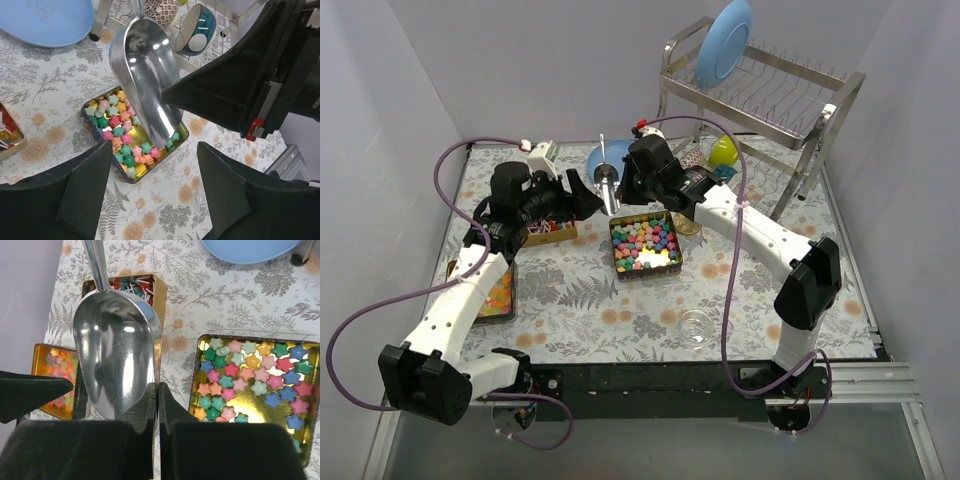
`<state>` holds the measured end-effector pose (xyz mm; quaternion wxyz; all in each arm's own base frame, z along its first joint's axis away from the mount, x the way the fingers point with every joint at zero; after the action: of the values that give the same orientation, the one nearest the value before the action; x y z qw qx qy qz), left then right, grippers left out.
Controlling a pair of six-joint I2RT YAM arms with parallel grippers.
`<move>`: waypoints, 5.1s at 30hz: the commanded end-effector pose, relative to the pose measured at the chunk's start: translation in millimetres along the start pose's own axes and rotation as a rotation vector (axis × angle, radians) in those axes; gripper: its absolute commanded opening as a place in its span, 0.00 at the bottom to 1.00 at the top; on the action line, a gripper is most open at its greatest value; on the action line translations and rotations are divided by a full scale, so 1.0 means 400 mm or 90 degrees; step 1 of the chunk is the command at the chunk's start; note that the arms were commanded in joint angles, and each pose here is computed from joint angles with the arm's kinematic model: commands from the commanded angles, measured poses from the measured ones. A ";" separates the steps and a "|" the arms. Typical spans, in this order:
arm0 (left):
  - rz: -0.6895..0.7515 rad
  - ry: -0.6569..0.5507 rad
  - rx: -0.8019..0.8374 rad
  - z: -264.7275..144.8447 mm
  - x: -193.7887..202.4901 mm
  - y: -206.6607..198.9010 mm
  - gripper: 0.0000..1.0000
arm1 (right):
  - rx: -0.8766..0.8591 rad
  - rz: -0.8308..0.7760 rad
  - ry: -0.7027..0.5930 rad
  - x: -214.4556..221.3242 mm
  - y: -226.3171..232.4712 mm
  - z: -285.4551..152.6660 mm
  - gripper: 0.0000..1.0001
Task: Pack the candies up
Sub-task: Adjust the spatula, then scoop the fake candies from the storage box.
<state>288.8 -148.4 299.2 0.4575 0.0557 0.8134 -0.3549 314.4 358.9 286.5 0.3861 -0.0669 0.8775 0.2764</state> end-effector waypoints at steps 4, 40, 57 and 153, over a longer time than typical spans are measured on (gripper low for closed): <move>-0.013 -0.020 -0.100 0.031 0.014 0.080 0.62 | -0.017 0.035 -0.011 -0.012 0.042 0.027 0.01; 0.248 0.343 0.281 -0.075 0.250 0.024 0.00 | -0.471 -0.814 -0.034 0.025 -0.007 -0.367 0.64; 0.347 0.282 0.245 -0.112 0.201 -0.016 0.00 | -0.577 -0.842 0.158 0.088 -0.020 -0.229 0.53; -0.111 0.197 0.093 0.058 0.504 0.150 0.35 | 0.073 -1.252 0.546 0.101 -0.296 0.028 0.01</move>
<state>216.6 -158.7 99.0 0.2837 0.0456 0.8646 -0.4121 336.4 260.1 207.3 0.1171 -0.7947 0.5572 -0.2104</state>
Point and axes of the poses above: each gripper's point midway between its finger pads, its own z axis out along the fingers, its own y axis along the line the jaws close on, x = y × z, the point moved 5 cm from there along -z, back along the fingers, and after that the axes turned 2 degrees about -z, right-handed, at the moved point
